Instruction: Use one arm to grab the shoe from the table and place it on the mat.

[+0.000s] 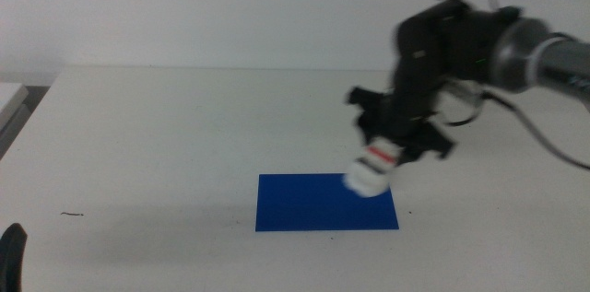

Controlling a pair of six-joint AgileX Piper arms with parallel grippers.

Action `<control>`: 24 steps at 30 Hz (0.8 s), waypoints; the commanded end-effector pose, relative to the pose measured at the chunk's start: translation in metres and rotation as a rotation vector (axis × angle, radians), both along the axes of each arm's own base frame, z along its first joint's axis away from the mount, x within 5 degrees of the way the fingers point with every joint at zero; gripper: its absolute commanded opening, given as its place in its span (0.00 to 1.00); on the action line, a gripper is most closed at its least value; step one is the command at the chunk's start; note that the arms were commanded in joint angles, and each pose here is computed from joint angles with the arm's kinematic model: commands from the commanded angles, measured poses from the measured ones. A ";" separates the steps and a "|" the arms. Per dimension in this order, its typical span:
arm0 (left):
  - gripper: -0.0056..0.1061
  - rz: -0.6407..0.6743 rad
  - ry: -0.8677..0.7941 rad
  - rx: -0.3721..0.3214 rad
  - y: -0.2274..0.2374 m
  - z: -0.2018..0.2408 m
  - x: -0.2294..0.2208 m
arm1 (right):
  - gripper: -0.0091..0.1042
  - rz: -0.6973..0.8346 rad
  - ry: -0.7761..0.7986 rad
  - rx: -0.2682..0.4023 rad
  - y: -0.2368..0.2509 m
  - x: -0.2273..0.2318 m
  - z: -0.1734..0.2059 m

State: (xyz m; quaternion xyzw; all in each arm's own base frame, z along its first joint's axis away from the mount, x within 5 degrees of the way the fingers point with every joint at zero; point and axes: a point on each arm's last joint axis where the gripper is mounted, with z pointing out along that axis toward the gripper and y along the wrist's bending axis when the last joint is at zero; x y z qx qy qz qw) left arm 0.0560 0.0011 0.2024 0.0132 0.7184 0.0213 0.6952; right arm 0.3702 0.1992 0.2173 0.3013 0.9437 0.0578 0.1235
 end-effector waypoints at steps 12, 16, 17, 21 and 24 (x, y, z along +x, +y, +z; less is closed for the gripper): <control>0.89 0.001 -0.005 -0.007 0.000 0.000 0.000 | 0.28 -0.015 0.008 0.044 0.072 -0.031 -0.002; 0.89 0.001 -0.005 -0.007 0.000 0.000 0.000 | 0.28 -0.015 0.006 0.046 0.072 -0.031 -0.002; 0.89 0.001 -0.005 -0.007 0.000 0.000 0.000 | 0.28 -0.015 0.006 0.046 0.072 -0.031 -0.002; 0.89 0.001 -0.005 -0.007 0.000 0.000 0.000 | 0.28 -0.010 -0.004 0.034 0.071 -0.030 -0.002; 0.89 0.001 -0.005 -0.007 0.000 0.000 0.000 | 0.28 -0.042 -0.001 0.043 0.071 -0.030 -0.002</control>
